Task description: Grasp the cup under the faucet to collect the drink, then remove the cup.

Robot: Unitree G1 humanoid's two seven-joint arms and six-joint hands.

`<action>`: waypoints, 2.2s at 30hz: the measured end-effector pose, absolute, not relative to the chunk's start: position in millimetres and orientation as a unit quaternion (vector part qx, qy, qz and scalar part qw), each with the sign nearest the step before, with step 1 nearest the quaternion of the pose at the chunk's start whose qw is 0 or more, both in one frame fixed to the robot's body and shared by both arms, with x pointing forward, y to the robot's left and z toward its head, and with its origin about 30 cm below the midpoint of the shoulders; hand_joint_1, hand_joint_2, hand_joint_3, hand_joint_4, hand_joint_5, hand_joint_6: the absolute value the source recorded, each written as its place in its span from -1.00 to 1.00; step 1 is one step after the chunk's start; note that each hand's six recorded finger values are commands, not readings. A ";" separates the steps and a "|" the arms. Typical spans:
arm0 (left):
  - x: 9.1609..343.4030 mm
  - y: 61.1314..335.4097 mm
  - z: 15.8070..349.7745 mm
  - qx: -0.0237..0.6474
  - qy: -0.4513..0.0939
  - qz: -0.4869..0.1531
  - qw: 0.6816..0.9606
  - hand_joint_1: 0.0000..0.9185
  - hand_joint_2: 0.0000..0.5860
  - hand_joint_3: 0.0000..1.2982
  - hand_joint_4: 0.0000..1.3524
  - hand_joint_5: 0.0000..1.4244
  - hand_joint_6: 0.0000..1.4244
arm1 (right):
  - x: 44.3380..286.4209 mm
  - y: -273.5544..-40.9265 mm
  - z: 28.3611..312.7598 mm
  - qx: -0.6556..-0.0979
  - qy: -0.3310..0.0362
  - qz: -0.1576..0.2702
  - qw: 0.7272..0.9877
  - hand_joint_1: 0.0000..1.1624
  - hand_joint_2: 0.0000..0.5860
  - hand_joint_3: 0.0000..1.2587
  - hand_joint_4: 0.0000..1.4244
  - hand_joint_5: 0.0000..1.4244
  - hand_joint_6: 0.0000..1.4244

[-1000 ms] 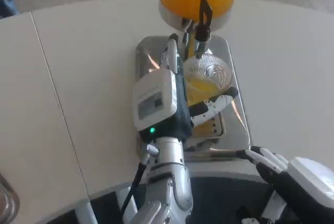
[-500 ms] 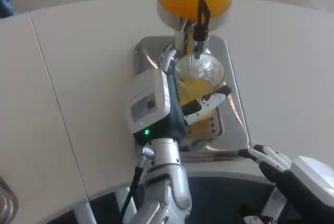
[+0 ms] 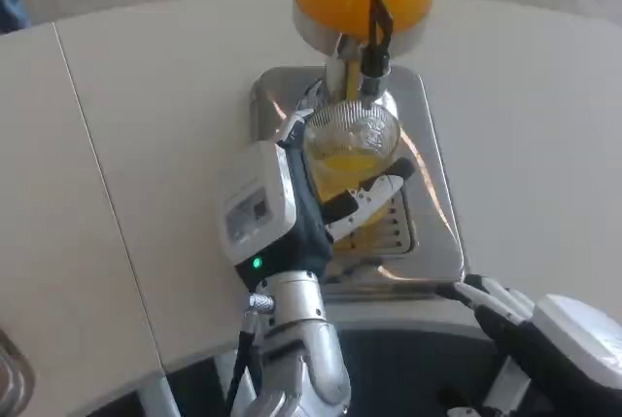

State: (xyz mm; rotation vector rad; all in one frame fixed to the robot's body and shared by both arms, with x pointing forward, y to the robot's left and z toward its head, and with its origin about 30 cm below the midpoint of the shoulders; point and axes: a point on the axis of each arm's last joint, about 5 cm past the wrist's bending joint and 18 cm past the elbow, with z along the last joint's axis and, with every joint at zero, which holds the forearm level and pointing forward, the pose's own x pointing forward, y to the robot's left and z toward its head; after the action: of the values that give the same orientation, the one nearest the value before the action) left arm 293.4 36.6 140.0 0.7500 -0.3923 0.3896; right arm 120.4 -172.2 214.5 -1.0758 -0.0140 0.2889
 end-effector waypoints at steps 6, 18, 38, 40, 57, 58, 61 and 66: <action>290.0 38.2 137.9 0.352 -0.188 0.191 0.897 -0.01 -0.53 0.55 0.72 0.86 1.00 | 120.4 -171.4 213.9 -0.510 -0.007 0.140 0.849 0.36 0.58 -0.86 -1.00 -1.00 -0.98; 286.3 47.5 140.3 0.352 -0.202 0.175 0.897 0.00 -0.55 0.57 0.77 0.91 1.00 | 123.1 -170.2 209.4 -0.508 -0.004 0.140 0.850 0.37 0.57 -0.86 -1.00 -1.00 -1.00; 291.6 91.1 141.6 0.417 -0.264 0.154 0.856 0.01 -0.56 0.57 0.76 0.91 1.00 | 129.2 -165.5 210.8 -0.508 -0.022 0.146 0.849 0.34 0.57 -0.87 -1.00 -1.00 -1.00; 291.8 94.6 141.2 0.422 -0.267 0.151 0.853 0.01 -0.56 0.57 0.76 0.91 1.00 | 129.6 -165.4 210.4 -0.507 -0.020 0.146 0.849 0.33 0.57 -0.87 -1.00 -1.00 -1.00; 277.5 123.8 141.9 0.432 -0.279 0.109 0.851 0.02 -0.61 0.57 0.77 0.91 1.00 | 134.1 -164.7 212.7 -0.518 -0.036 0.144 0.842 0.30 0.56 -0.87 -1.00 -1.00 -1.00; 275.7 126.7 142.4 0.433 -0.279 0.108 0.850 0.02 -0.61 0.57 0.77 0.91 1.00 | 134.2 -164.8 212.8 -0.519 -0.036 0.144 0.842 0.30 0.56 -0.87 -1.00 -1.00 -1.00; 270.8 137.3 144.5 0.436 -0.279 0.105 0.849 0.02 -0.61 0.57 0.78 0.91 1.00 | 134.3 -164.7 213.1 -0.519 -0.038 0.143 0.842 0.30 0.56 -0.87 -1.00 -1.00 -1.00; 259.3 156.5 147.4 0.439 -0.279 0.092 0.849 0.01 -0.63 0.57 0.78 0.91 1.00 | 135.1 -164.1 214.1 -0.519 -0.043 0.141 0.842 0.29 0.55 -0.87 -1.00 -1.00 -1.00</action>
State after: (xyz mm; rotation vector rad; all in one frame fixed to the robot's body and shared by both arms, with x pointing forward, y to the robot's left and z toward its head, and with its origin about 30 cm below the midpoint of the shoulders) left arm 259.3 156.5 147.4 0.9247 -0.5870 0.1930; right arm 135.1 -164.1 214.1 -1.0969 -0.0917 0.2971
